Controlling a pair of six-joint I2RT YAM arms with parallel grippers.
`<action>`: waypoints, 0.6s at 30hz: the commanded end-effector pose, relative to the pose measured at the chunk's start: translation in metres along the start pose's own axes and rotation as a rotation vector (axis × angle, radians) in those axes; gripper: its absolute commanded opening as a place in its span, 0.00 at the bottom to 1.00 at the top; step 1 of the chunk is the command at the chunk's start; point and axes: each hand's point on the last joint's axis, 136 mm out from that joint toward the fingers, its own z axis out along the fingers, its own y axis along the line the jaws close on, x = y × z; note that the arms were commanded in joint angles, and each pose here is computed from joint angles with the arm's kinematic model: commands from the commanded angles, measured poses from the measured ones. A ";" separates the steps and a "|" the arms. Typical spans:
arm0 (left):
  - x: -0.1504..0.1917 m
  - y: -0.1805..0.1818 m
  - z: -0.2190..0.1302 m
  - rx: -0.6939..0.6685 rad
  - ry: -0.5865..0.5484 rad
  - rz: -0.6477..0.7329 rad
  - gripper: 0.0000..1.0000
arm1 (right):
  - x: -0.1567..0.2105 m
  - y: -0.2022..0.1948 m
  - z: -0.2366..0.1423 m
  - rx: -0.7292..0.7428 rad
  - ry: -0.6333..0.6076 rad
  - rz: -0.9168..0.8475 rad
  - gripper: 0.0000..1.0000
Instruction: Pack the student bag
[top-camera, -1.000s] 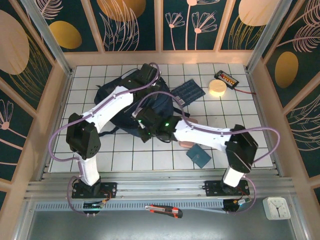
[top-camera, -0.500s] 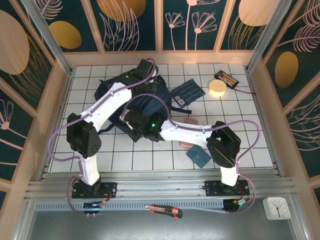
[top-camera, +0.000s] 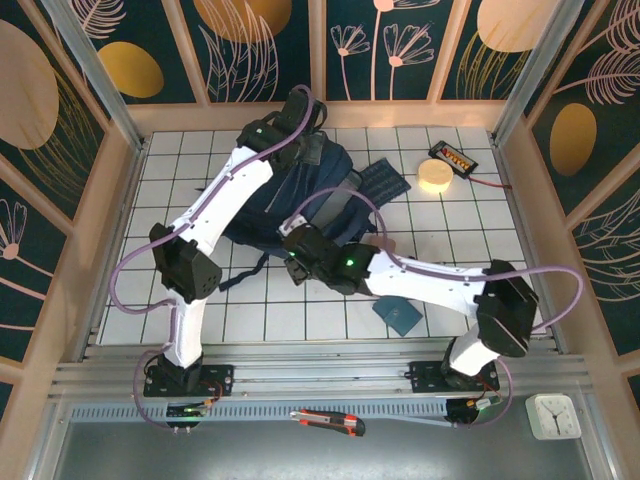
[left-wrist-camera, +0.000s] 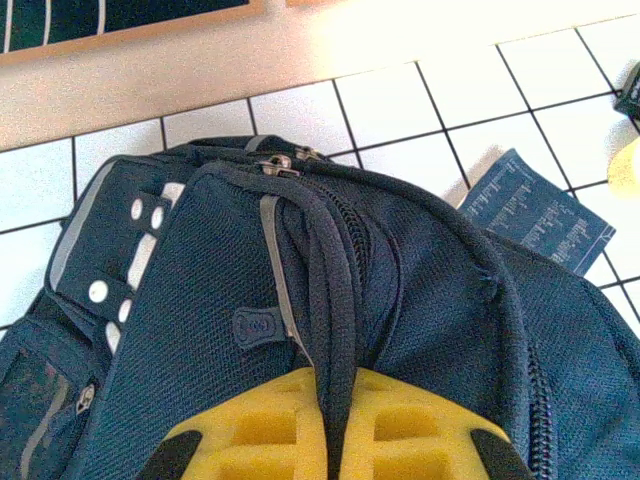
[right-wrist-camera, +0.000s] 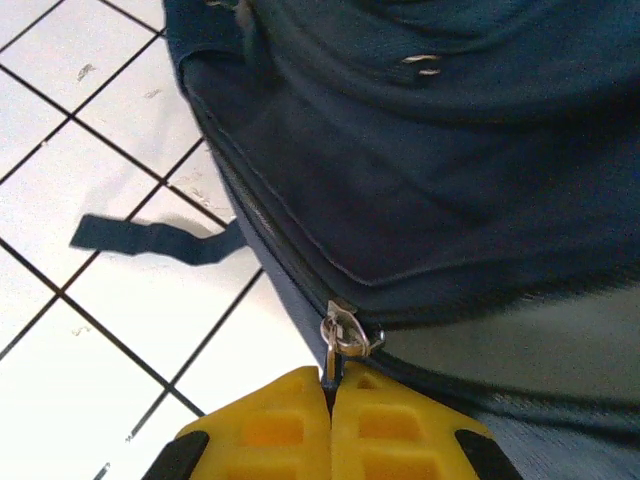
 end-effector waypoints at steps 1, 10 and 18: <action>-0.051 -0.007 -0.023 0.049 -0.175 -0.085 0.00 | -0.003 0.046 0.024 -0.097 0.028 -0.155 0.00; -0.049 -0.016 -0.024 0.101 -0.160 -0.095 0.00 | -0.031 0.094 0.082 -0.159 -0.029 -0.360 0.00; -0.035 -0.020 -0.030 0.146 -0.140 0.006 0.00 | -0.045 0.068 0.011 -0.288 -0.100 -0.134 0.63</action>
